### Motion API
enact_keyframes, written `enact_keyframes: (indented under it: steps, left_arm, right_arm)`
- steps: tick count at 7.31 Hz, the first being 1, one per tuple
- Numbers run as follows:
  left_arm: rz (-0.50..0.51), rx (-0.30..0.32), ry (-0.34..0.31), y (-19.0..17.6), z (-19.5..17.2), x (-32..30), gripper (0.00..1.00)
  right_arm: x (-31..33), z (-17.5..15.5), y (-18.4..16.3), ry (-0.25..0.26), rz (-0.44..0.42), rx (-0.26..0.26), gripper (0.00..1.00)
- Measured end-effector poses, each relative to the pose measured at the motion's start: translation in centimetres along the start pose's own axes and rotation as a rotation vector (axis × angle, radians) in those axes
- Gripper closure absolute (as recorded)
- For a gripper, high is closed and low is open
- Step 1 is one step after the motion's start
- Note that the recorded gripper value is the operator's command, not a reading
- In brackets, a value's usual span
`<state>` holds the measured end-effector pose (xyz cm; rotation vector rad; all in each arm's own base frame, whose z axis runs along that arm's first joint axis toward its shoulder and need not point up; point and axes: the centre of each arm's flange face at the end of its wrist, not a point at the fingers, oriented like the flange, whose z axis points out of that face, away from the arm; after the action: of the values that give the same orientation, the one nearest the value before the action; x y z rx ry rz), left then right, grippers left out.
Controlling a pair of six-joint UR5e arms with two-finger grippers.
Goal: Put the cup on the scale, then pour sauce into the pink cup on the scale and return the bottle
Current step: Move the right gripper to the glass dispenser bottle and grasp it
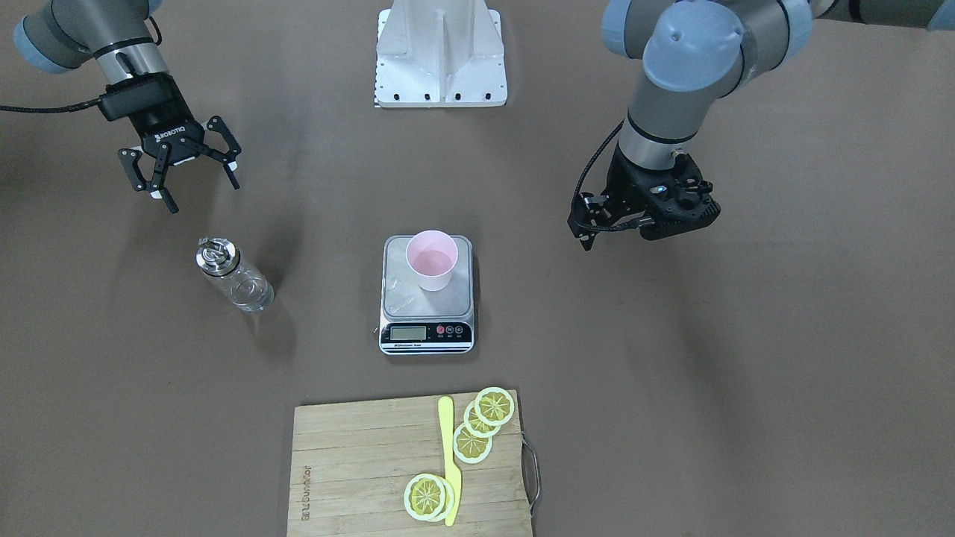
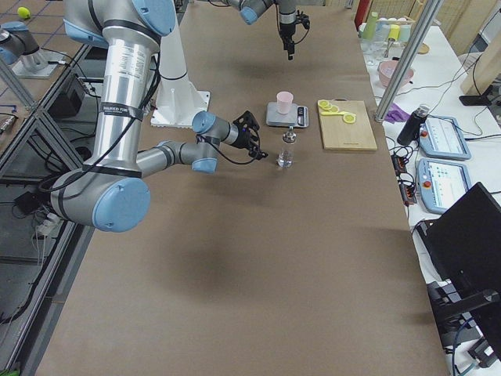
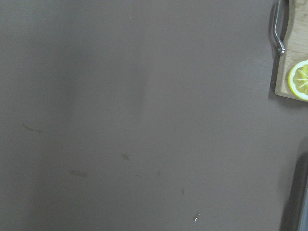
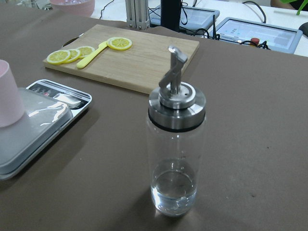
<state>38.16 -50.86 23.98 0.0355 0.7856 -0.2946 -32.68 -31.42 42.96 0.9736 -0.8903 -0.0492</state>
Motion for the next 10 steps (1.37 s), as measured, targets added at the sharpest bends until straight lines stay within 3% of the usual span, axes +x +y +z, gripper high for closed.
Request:
enact_keyframes:
  steps: [3, 6, 10]
  left_arm:
    - [0.008, 0.013, -0.018, 0.4, 1.0, 0.2, 0.01]
    - [0.01, 0.019, -0.023, 0.3, 1.3, 0.5, 0.01]
    - [0.016, 0.012, -0.026, 0.6, 2.0, 0.8, 0.01]
  right_arm:
    - [0.0, 1.2, 0.2, 0.045, -0.06, 0.066, 0.0]
    - [2.1, 5.8, 4.4, 0.025, -0.04, 0.148, 0.0]
    - [0.8, 7.8, 4.3, 0.0, -0.022, 0.192, 0.0]
